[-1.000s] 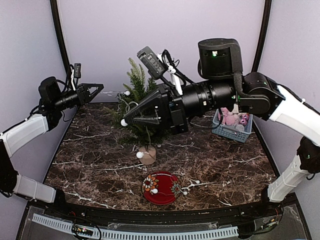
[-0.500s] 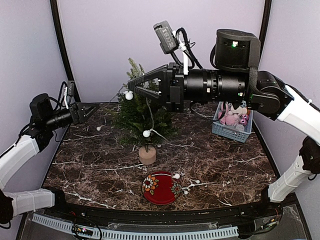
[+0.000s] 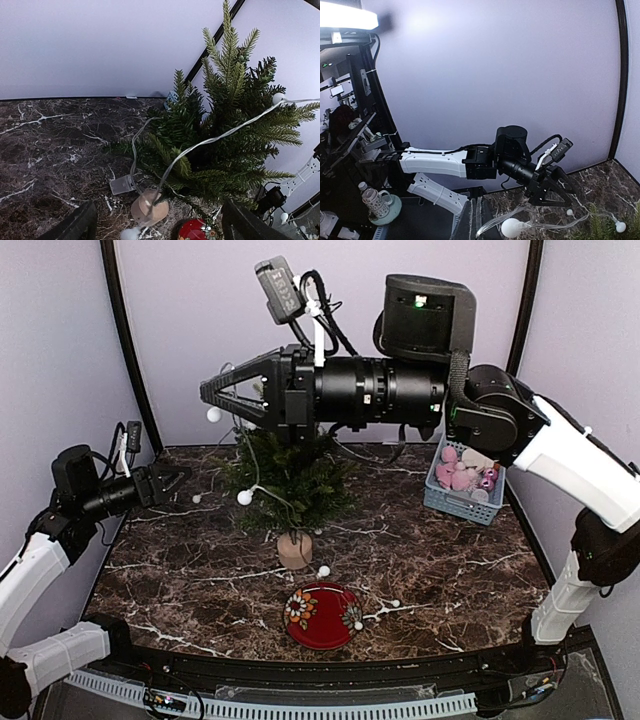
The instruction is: Decorate the small christmas tree
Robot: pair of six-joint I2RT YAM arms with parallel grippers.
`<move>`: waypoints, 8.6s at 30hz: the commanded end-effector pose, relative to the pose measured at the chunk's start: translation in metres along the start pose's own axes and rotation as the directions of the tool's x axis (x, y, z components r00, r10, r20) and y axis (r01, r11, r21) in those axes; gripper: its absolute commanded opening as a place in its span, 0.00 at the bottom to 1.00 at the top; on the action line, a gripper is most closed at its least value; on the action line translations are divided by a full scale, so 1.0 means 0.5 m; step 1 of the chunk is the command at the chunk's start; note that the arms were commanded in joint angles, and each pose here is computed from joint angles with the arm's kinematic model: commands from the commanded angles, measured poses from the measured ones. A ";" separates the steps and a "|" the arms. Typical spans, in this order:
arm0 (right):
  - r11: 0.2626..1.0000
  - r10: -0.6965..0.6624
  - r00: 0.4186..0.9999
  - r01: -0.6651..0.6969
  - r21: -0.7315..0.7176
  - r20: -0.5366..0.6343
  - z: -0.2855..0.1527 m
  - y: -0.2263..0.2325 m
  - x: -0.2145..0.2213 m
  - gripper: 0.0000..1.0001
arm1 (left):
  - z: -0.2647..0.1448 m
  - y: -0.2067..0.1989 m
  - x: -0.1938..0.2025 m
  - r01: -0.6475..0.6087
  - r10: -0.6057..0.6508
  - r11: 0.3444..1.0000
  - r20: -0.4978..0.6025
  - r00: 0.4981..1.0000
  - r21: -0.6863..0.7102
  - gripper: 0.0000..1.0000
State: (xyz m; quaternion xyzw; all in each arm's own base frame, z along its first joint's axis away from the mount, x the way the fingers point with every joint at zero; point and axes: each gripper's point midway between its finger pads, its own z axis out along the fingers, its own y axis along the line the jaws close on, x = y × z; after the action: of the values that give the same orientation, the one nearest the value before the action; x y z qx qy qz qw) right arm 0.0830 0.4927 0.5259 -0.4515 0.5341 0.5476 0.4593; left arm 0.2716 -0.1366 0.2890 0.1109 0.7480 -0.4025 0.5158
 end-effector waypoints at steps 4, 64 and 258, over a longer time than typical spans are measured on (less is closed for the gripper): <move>0.979 -0.056 0.991 0.078 -0.190 0.119 -0.029 0.097 -0.085 0.00 | -0.006 0.005 0.008 0.025 -0.025 1.000 0.025 0.999 -0.002 0.89; 0.694 0.148 0.977 -0.214 0.688 0.154 -0.432 -0.416 0.075 0.00 | 0.110 -0.243 -0.167 -0.352 0.361 0.929 -0.072 0.930 0.113 0.78; 0.952 -0.049 0.940 -0.059 0.301 0.338 -0.271 -0.445 -0.253 0.00 | 0.454 -0.476 -0.302 -0.502 0.492 0.710 0.161 0.855 0.495 0.14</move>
State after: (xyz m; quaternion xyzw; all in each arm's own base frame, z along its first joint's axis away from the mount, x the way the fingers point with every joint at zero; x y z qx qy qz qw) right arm 0.3343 0.3669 0.5916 -0.2741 0.5485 0.5370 0.5793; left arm 0.3710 -0.4231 0.4743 0.4306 0.5831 -0.4240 0.5430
